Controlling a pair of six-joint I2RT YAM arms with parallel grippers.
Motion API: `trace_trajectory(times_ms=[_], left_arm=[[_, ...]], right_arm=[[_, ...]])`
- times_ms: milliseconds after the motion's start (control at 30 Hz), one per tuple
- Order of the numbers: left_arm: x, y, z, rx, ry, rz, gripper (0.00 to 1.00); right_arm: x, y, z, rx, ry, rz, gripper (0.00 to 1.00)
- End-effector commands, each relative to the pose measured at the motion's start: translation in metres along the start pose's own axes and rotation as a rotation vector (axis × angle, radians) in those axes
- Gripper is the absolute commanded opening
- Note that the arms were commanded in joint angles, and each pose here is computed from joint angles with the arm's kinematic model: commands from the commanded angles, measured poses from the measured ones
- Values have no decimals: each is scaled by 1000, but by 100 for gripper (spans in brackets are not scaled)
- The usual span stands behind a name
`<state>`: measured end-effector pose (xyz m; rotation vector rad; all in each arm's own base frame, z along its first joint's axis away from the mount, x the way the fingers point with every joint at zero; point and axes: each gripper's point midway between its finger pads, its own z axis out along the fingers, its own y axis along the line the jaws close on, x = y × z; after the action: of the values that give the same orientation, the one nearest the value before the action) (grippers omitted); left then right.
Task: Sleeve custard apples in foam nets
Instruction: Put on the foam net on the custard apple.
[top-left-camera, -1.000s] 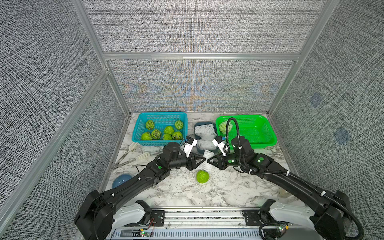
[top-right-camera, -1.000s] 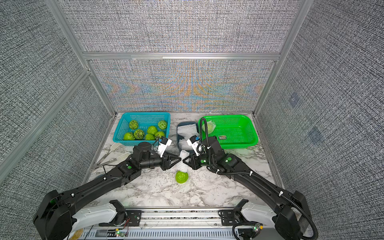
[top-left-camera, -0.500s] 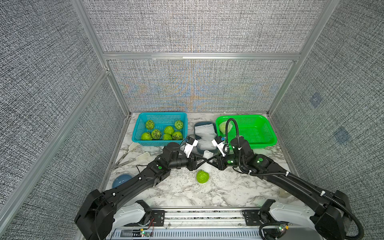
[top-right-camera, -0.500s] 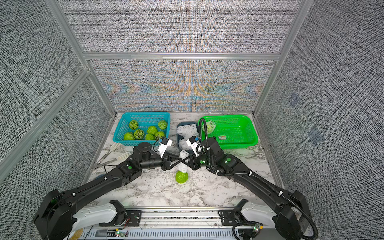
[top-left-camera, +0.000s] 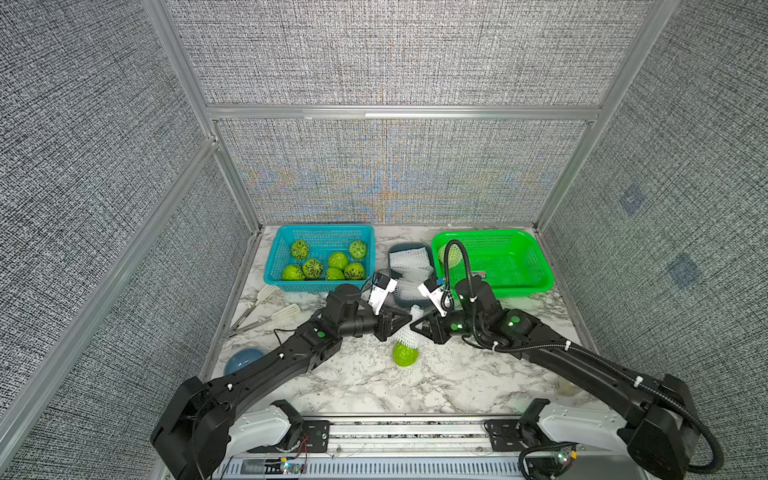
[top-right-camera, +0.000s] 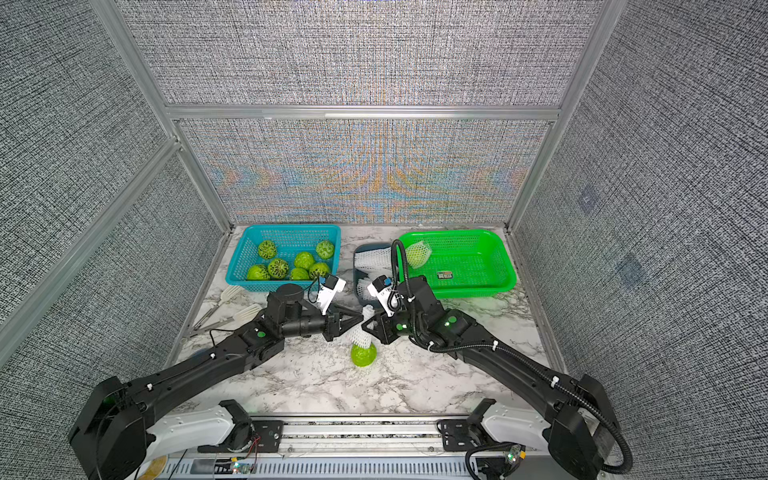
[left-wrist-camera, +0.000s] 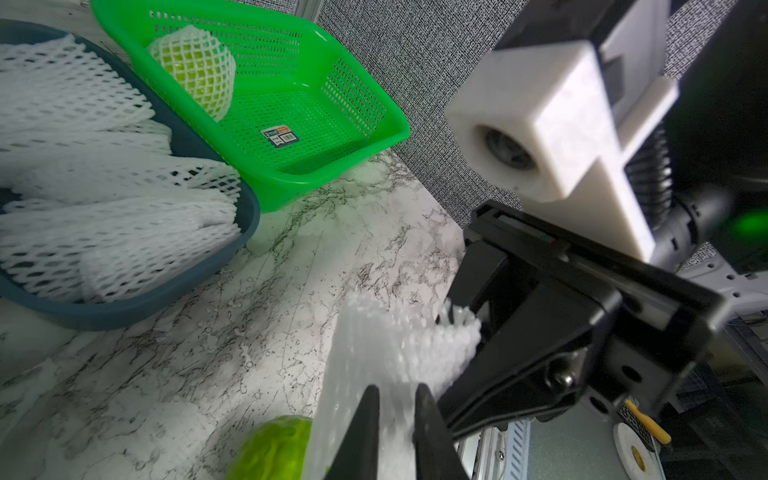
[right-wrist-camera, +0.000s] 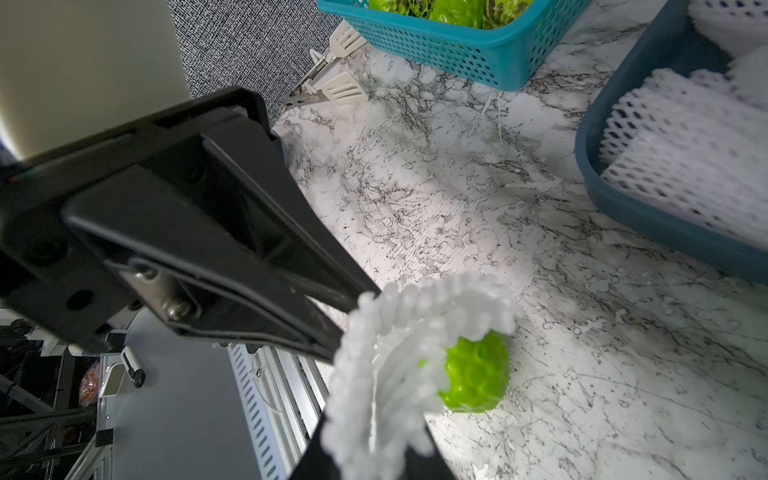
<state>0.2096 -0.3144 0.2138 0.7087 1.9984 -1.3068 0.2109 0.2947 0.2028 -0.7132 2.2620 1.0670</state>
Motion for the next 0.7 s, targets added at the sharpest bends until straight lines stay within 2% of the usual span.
trace_trajectory(times_ms=[0,100,400,467,567,667], left_arm=[[-8,-4,1,12,-26,17,13],[-8,-3,1,10,-27,17,0],[-7,3,-4,-40,-36,16,1],[-9,5,-9,-72,-48,22,19],[-8,2,-15,-70,-54,39,38],[3,-3,-18,-40,-24,44,45]], right_arm=[[-2,-1,0,12,-6,-18,19],[-1,-2,0,22,-2,-21,19],[-9,-4,-11,54,-65,-37,19],[-8,-3,-13,54,-71,-41,19],[-6,-3,-15,57,-64,-44,19],[-6,-2,-16,48,-65,-42,19]])
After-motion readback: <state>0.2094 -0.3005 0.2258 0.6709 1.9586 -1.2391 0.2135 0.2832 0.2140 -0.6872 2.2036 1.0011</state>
